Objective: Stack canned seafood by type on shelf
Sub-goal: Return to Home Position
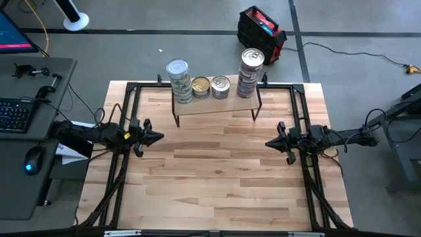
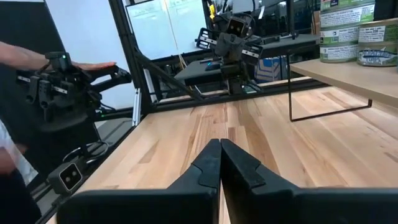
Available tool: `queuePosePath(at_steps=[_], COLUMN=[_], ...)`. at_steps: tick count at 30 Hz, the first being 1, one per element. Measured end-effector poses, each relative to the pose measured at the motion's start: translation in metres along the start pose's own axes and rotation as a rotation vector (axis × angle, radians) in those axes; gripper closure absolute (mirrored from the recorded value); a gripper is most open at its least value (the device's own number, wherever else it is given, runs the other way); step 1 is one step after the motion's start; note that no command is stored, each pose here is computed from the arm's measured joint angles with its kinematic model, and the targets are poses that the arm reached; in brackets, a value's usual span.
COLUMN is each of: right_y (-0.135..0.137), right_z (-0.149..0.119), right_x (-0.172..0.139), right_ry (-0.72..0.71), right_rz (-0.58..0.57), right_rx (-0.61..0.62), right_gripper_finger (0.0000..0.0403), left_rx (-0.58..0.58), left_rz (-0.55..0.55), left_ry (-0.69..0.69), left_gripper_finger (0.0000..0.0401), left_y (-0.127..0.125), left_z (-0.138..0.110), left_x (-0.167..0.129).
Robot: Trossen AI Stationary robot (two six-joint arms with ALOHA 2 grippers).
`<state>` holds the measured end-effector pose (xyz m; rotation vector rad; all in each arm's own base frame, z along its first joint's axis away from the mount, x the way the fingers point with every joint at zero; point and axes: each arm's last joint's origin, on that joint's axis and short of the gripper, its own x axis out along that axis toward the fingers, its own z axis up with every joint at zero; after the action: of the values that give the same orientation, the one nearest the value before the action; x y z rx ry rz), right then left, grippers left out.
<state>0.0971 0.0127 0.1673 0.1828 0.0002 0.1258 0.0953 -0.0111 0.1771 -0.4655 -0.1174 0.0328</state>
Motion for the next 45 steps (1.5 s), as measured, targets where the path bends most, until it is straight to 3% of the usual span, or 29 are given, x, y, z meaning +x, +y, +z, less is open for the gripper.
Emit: queuePosePath(at_steps=[6, 10, 13, 45], right_y=[0.0000, 0.0000, 0.0000, 0.0000], right_z=[0.0000, 0.0000, 0.0000, -0.0001], right_x=[0.0000, 0.0000, 0.0000, 0.0000], right_ry=[0.000, 0.000, 0.000, 0.000], right_rz=[0.000, 0.000, 0.000, 0.000], right_rx=[0.000, 0.000, 0.000, 0.000], right_gripper_finger=[0.0402, 0.0402, 0.0402, 0.0402], left_rx=[0.004, 0.132, 0.163, 0.147], left_rz=[0.011, 0.041, 0.039, 0.040], left_ry=[0.000, 0.043, 0.041, 0.042], left_gripper_finger=[0.0401, 0.0401, 0.0401, 0.0401], left_y=[0.0011, 0.0042, 0.0040, 0.0040], left_z=[0.0000, -0.0040, -0.0038, -0.0039], left_x=[0.0002, 0.0003, 0.0005, 0.0005])
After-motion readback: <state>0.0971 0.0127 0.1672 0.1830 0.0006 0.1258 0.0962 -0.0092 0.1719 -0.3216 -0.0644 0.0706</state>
